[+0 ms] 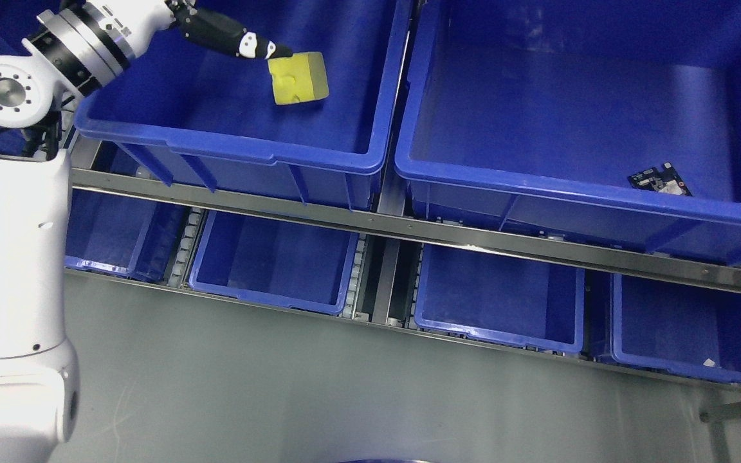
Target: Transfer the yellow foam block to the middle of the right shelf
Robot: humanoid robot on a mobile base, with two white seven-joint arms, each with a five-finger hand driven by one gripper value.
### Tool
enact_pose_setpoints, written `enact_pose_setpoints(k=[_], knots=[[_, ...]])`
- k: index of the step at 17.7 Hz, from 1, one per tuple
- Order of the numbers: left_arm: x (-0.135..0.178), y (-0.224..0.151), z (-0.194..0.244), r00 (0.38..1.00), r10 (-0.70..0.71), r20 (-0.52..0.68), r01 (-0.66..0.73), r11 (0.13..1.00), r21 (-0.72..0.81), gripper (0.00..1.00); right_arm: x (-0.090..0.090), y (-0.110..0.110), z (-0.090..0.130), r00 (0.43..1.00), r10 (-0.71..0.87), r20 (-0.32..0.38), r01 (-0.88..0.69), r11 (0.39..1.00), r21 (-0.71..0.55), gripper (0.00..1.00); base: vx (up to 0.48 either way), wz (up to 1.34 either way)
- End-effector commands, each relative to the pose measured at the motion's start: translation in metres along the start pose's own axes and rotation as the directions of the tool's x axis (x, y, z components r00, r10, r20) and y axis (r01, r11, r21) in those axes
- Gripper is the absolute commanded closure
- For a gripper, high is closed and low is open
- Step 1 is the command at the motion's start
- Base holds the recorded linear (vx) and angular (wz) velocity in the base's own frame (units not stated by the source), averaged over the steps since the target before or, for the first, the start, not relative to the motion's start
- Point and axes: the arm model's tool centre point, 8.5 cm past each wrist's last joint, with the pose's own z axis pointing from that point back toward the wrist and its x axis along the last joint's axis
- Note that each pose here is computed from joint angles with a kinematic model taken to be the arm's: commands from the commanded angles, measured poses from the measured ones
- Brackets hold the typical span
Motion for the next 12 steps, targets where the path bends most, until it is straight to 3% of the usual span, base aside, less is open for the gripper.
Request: enact_pose_setpoints(k=[1,3,5,12], knots=[[-0.034,0.021,-0.019,0.93,0.366,0.035,-0.344,0.831,0.436,0.0,-0.01,-0.011,0.0,1.0,-0.008,-0.009,0.008,1.0,-0.017,0.0,-0.002,0.01],[-0.055,0.025,-0.018,0.874,0.479,0.076,-0.436,0.708,0.556,0.0,-0.01,-0.011,0.0,1.0,-0.008,-0.009,0.008,1.0,-0.017,0.0,0.0,0.0],[-0.069,0.015,-0.021,0.781,0.609,0.141,-0.577,0.617,0.535,0.0,-0.009,-0.011,0.0,1.0,-0.008,-0.007,0.008,1.0,-0.017,0.0,0.0,0.0],[-0.083,-0.031,-0.028,0.73,0.677,0.095,-0.636,0.622,0.457,0.0,-0.01,-0.011,0.0,1.0,-0.008,-0.009,0.008,1.0,-0.017,0.0,0.0,0.0]])
